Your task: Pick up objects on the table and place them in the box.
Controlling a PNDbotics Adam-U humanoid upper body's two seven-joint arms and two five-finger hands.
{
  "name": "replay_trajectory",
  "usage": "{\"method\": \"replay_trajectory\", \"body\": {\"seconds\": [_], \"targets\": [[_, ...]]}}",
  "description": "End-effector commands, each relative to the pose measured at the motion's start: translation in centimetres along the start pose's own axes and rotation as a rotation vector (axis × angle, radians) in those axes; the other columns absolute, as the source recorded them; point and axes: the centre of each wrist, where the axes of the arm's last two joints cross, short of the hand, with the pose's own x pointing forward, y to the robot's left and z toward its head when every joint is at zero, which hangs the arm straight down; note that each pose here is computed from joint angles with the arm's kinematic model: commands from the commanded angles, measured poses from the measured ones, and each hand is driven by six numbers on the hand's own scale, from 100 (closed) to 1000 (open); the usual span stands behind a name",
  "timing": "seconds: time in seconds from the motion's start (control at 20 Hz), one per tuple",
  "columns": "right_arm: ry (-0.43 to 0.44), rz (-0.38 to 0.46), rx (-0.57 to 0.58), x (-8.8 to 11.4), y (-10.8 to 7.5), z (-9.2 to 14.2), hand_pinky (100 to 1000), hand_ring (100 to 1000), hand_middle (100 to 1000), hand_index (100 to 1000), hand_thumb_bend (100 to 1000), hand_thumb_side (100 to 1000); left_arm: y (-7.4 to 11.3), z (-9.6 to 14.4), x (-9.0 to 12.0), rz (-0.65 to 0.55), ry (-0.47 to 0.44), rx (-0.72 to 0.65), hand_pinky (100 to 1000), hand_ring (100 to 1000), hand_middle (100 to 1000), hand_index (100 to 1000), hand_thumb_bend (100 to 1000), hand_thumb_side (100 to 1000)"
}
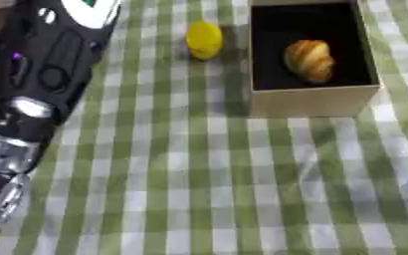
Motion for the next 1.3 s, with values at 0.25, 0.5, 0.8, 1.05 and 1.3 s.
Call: {"method": "replay_trajectory", "body": {"seconds": [0.25,0.5,0.8,1.05,1.3], "targets": [[-0.082,0.035,0.011,0.6,-0.6,0.0,942,831,481,757,100,524,-0.6,1.8,-3.6,-0.002,0.118,-0.111,777,783,778,905,100,430],[-0.085,0.026,0.017,0.5,-0.3,0.0,943,831,475,756,100,525,-2.7,2.2,-5.0,-0.002,0.159,-0.193,785,797,789,912,100,457],[-0.074,0.026,0.015,0.4,-0.2,0.0,944,831,471,755,100,525,-4.4,2.6,-6.2,-0.023,0.199,-0.262,790,810,799,910,100,317],[-0.062,0.026,0.015,0.4,0.0,0.0,945,830,468,754,100,525,-5.1,2.9,-6.7,-0.05,0.214,-0.317,795,825,807,905,100,118],[-0.048,0.025,0.02,0.4,0.1,0.0,946,830,465,753,100,525,-5.1,2.8,-6.7,-0.065,0.216,-0.345,797,830,809,905,122,117]]}}
